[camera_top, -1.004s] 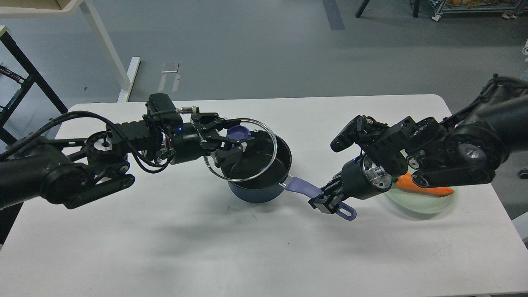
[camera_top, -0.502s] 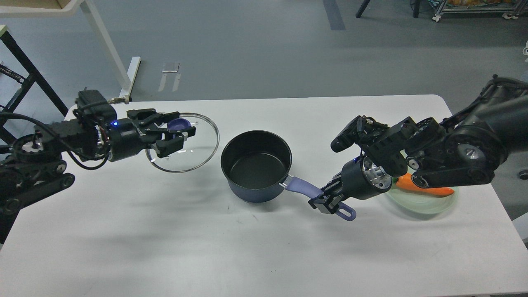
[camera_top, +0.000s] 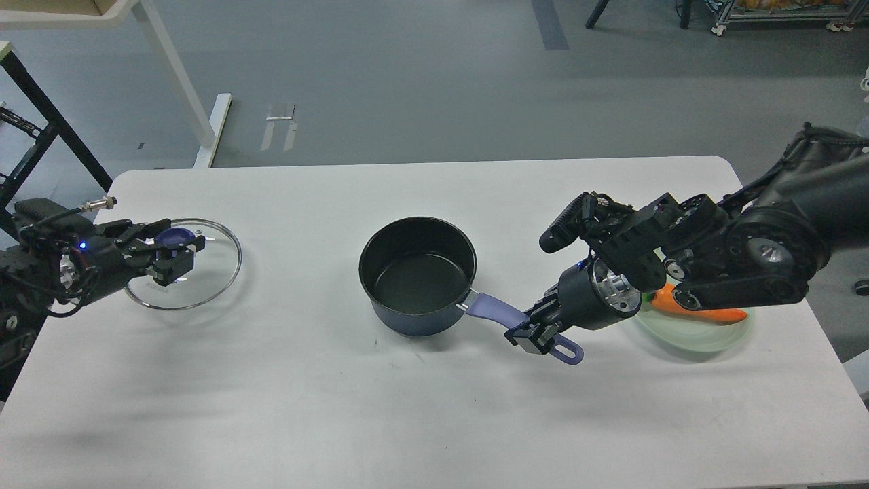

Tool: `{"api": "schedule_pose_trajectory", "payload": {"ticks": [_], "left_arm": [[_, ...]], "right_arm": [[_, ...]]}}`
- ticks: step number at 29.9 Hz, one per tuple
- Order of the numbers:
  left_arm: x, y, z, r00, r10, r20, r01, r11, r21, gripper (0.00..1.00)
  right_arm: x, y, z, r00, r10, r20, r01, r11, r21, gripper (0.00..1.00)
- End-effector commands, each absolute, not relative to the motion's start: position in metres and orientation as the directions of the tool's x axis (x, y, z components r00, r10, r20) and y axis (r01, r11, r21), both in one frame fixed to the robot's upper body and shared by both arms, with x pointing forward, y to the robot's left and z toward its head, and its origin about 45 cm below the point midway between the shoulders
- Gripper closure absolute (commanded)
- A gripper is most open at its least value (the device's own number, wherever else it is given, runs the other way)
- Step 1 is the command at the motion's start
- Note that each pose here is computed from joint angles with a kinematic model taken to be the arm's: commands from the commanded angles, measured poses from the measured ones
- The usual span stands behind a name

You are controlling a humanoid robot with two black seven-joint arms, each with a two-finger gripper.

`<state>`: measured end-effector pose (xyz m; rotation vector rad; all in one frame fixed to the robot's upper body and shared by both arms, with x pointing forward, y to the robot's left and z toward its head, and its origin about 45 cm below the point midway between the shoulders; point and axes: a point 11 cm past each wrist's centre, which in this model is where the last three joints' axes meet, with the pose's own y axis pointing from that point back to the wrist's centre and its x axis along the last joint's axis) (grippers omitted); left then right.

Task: Open pot lid
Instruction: 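Lower the glass lid onto the table beside the pot, then release the pot handle and withdraw the right gripper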

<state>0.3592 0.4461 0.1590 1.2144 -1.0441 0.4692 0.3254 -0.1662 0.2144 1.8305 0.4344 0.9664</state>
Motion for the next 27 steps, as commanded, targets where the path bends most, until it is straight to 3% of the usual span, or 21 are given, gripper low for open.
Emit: {"api": "schedule_pose_trajectory", "payload": {"ticks": [1, 9, 15, 19, 27], "left_arm": [[0.352, 0.449, 0.148, 0.505, -0.214, 0.837, -0.773, 0.319, 0.548, 0.53], [0.343, 0.446, 0.128, 0.529, -0.212, 0.822, -0.758, 0.318, 0.569, 0.52], [0.343, 0.446, 0.128, 0.53, -0.21, 0.822, -0.758, 0.318, 0.57, 0.41], [0.343, 0.446, 0.129, 0.528, -0.21, 0.823, -0.759, 0.318, 0.569, 0.22], [0.346, 0.447, 0.132, 0.521, -0.21, 0.827, -0.764, 0.316, 0.562, 0.15]], "right_arm": [[0.325, -0.166, 0.214, 0.616, 0.664, 0.424, -0.12, -0.452, 0.884, 0.75], [0.325, -0.166, 0.213, 0.615, 0.666, 0.422, -0.118, -0.452, 0.884, 0.74], [0.325, -0.166, 0.213, 0.615, 0.666, 0.422, -0.118, -0.451, 0.884, 0.74], [0.325, -0.166, 0.214, 0.616, 0.665, 0.423, -0.119, -0.452, 0.884, 0.73], [0.326, -0.167, 0.214, 0.618, 0.662, 0.425, -0.124, -0.452, 0.883, 0.69]]}}
